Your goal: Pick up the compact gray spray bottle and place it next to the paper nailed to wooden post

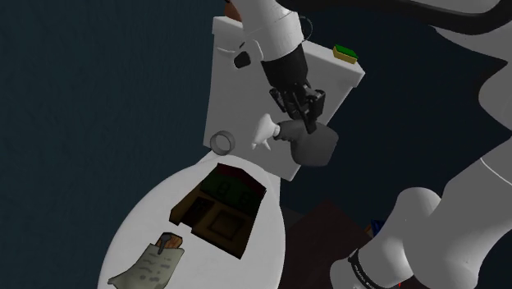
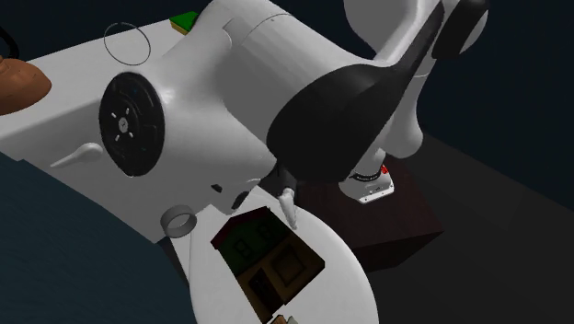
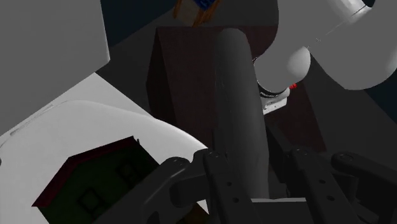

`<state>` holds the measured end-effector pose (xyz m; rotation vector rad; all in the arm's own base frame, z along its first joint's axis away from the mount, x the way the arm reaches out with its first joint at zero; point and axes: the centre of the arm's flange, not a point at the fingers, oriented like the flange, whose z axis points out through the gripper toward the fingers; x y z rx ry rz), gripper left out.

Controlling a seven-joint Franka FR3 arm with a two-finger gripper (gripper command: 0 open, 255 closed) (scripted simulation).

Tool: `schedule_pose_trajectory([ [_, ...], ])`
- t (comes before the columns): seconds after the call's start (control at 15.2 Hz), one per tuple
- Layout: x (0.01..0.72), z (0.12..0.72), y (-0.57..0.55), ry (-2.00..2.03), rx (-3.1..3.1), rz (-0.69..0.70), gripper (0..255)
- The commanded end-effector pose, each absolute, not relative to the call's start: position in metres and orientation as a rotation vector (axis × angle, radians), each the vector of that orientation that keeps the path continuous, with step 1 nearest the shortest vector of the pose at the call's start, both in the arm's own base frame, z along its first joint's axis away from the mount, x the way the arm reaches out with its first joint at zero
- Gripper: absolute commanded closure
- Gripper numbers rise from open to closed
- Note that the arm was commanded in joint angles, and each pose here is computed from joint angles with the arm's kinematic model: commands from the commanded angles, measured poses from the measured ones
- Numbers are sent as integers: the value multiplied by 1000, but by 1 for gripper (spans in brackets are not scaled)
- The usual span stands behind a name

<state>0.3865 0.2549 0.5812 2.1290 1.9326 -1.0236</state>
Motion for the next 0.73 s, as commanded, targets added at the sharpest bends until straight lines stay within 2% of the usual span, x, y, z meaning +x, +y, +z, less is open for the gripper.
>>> schedule_pose_trajectory([
  [0.0, 372, 583, 279, 1931, 2130, -1024, 255],
  [0.66, 304, 584, 392, 1931, 2130, -1024, 255],
])
